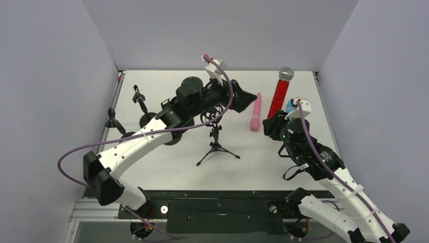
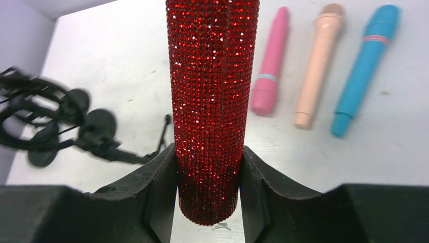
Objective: Remove the microphone from the stand
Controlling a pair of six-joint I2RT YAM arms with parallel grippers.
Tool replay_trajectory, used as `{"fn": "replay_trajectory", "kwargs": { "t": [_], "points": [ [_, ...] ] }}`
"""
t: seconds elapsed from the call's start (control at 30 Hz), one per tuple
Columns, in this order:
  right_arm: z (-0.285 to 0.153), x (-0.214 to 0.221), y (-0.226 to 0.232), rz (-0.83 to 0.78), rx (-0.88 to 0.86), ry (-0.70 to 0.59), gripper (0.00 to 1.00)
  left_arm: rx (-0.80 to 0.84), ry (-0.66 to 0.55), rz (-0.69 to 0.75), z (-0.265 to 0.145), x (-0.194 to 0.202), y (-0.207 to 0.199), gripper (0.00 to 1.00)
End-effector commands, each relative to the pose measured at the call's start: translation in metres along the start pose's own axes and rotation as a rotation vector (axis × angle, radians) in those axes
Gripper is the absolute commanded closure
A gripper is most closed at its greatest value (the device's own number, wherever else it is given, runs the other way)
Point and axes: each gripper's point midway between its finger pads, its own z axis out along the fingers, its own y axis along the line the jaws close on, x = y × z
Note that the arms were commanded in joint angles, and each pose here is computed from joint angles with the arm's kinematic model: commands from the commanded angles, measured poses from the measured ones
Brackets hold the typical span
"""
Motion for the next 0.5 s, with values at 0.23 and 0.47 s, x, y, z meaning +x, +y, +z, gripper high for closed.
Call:
{"fn": "replay_trajectory", "kwargs": {
  "t": [0.23, 0.47],
  "points": [
    [0.028, -0.003, -0.123, 0.092, 0.374, 0.053, 1.00, -0.038, -0.088, 0.070, -0.088, -0.027, -0.015, 0.04],
    [0.053, 0.033, -0.200, 0.196, 0.556, 0.195, 1.00, -0.014, -0.079, 0.071, -0.130, -0.017, -0.024, 0.04]
  ]
}}
